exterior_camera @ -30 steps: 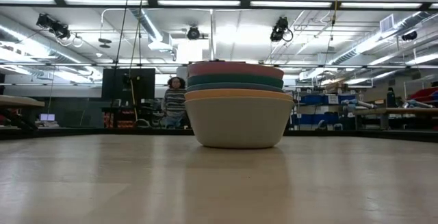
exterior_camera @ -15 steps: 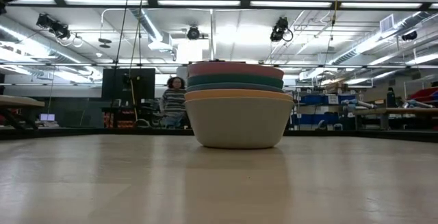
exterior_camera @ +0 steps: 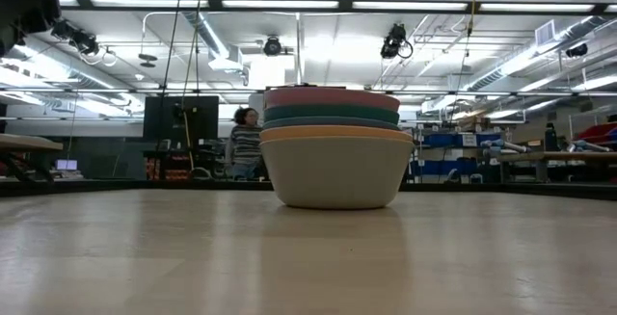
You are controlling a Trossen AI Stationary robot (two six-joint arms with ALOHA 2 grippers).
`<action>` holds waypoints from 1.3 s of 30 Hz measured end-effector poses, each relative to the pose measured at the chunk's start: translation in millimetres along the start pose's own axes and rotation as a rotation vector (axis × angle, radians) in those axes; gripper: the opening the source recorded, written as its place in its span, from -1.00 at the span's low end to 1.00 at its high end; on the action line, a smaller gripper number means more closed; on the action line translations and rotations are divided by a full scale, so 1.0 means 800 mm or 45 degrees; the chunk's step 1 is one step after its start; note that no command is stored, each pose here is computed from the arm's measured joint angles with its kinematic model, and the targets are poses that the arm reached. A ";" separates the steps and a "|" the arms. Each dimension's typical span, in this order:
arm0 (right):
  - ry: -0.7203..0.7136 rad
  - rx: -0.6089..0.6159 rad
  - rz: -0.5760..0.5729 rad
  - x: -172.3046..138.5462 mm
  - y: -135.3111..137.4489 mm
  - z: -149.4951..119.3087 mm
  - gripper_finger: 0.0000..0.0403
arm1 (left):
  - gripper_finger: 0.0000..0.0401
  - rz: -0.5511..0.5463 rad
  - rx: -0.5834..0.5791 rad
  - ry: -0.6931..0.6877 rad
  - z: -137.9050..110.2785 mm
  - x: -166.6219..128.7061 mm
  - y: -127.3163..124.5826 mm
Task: Nest bowls inside each other
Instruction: Return to Home Position
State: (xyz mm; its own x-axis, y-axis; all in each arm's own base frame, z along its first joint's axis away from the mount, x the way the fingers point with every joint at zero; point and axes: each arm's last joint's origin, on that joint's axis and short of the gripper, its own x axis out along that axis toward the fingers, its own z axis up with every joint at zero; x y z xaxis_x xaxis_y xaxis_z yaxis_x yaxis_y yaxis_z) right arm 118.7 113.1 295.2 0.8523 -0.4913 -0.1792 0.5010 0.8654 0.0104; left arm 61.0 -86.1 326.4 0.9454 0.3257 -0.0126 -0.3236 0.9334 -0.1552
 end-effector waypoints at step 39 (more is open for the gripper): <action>-0.005 0.029 -0.139 0.038 -0.053 -0.199 -0.63 | 0.42 0.161 -0.065 0.027 -0.221 0.019 0.046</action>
State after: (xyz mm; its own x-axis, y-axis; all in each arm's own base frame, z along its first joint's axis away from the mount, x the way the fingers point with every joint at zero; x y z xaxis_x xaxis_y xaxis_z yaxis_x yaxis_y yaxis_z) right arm 99.6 77.1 132.6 0.7932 -0.5829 -0.1764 0.5941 0.8043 0.0135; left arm 70.1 -73.9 146.2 0.8980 0.4364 -0.0564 -0.4384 0.8760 -0.2010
